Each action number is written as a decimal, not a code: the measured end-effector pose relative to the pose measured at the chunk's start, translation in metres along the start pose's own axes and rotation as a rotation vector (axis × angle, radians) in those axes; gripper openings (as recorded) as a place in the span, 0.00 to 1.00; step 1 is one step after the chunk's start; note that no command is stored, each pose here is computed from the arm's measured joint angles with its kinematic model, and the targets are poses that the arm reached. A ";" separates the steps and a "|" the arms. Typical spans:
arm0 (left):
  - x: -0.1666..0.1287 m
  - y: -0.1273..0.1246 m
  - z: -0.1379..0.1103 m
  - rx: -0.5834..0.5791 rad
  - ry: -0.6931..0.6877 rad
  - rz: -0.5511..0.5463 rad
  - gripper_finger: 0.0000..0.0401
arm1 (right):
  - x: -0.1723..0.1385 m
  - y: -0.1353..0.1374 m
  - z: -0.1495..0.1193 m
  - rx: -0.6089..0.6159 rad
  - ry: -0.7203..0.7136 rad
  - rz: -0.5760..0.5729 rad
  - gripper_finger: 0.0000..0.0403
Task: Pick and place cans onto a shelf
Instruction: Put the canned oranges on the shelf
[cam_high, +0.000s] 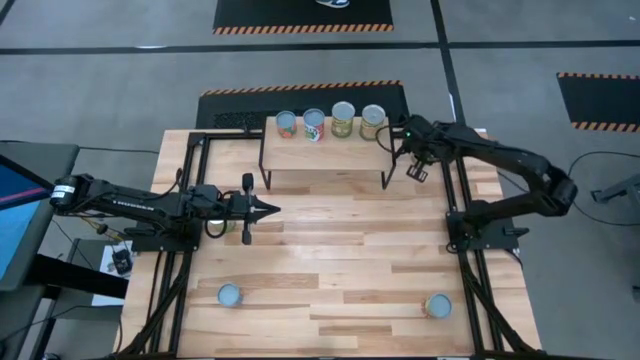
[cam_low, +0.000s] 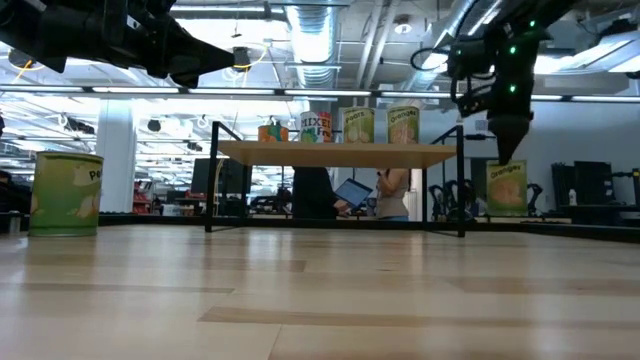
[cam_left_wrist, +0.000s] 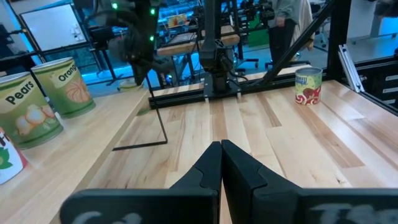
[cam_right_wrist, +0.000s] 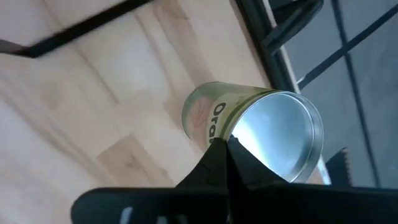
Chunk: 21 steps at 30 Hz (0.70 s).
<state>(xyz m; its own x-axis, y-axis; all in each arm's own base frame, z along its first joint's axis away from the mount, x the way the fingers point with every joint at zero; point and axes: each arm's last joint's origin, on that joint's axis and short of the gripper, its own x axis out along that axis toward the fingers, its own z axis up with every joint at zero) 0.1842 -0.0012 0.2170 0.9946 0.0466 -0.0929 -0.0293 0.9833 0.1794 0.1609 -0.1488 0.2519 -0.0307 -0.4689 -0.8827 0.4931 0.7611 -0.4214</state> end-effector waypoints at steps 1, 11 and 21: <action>0.000 0.000 0.000 0.000 0.000 0.000 0.00 | -0.004 0.000 -0.001 0.004 0.002 0.003 0.01; 0.000 0.000 0.000 0.000 0.000 0.000 0.00 | -0.061 0.006 -0.015 0.047 0.012 0.118 0.01; 0.000 0.000 0.000 -0.001 0.000 0.000 0.00 | -0.116 0.027 -0.022 0.074 -0.095 0.306 0.01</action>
<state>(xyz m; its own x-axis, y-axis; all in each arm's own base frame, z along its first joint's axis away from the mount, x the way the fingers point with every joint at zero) 0.1842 -0.0012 0.2170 0.9946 0.0461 -0.0928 -0.0289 0.9835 0.1786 0.1587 -0.0638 0.3382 0.2088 -0.2656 -0.9412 0.5290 0.8401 -0.1197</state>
